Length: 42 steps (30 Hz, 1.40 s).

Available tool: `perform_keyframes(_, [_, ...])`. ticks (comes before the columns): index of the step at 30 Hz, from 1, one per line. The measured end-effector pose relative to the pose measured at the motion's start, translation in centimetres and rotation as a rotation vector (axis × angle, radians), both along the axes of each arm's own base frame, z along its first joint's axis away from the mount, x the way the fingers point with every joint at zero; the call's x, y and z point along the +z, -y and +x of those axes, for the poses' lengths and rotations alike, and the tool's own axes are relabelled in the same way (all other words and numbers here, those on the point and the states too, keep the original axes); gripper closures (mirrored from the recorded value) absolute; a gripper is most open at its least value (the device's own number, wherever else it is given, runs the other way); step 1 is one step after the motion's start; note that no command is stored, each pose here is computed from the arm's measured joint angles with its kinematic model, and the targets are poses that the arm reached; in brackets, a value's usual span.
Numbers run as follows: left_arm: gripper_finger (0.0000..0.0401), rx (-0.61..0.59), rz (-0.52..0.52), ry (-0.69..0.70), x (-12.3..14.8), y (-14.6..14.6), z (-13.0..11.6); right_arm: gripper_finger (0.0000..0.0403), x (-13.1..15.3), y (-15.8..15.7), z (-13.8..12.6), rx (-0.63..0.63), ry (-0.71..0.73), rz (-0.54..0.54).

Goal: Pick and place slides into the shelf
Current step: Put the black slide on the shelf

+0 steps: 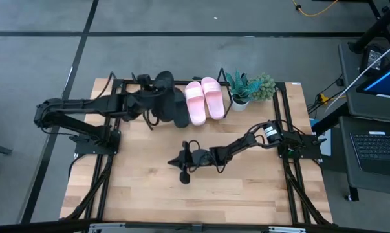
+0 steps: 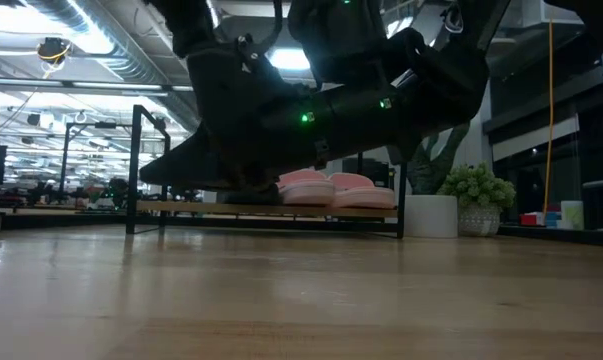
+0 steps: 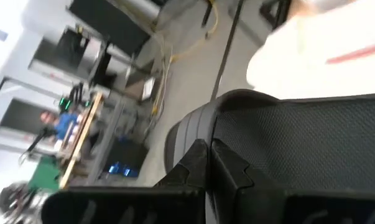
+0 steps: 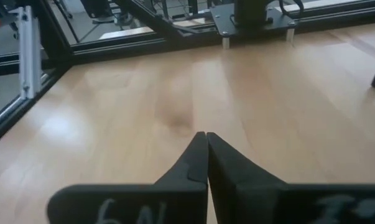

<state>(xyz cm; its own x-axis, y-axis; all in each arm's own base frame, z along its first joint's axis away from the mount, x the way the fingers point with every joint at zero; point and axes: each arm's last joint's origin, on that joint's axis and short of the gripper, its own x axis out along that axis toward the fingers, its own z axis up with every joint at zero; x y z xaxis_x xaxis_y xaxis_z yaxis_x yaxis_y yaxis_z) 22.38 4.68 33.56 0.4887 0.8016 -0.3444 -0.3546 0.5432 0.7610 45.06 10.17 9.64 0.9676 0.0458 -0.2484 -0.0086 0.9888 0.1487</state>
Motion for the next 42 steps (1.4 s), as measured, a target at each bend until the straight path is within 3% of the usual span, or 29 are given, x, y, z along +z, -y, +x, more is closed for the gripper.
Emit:
perform_keyframes(15, [0.0401, 0.135, 0.011, -0.267, -4.3, -0.8, 2.1, 0.0401, -0.3, 0.5, 0.0, -0.004, -0.026, -0.032])
perform_keyframes(23, [0.0401, 0.149, -0.038, -0.284, -4.9, -0.8, 1.7, 0.04, -0.3, 0.5, 0.0, -0.005, -0.031, -0.03])
perform_keyframes(29, [0.0401, 0.125, -0.153, -0.267, -5.3, -1.3, 1.5, 0.0399, -0.3, 0.5, 0.0, -0.005, -0.031, -0.033])
perform_keyframes(36, [0.0401, 0.161, -0.148, -0.265, -5.4, -1.9, 1.3, 0.0399, -0.3, 0.5, 0.0, -0.005, -0.031, -0.033])
perform_keyframes(42, [0.0401, 0.179, -0.13, -0.332, -7.3, -1.9, 0.7, 0.04, -0.3, 0.5, 0.0, 0.005, -0.028, -0.077])
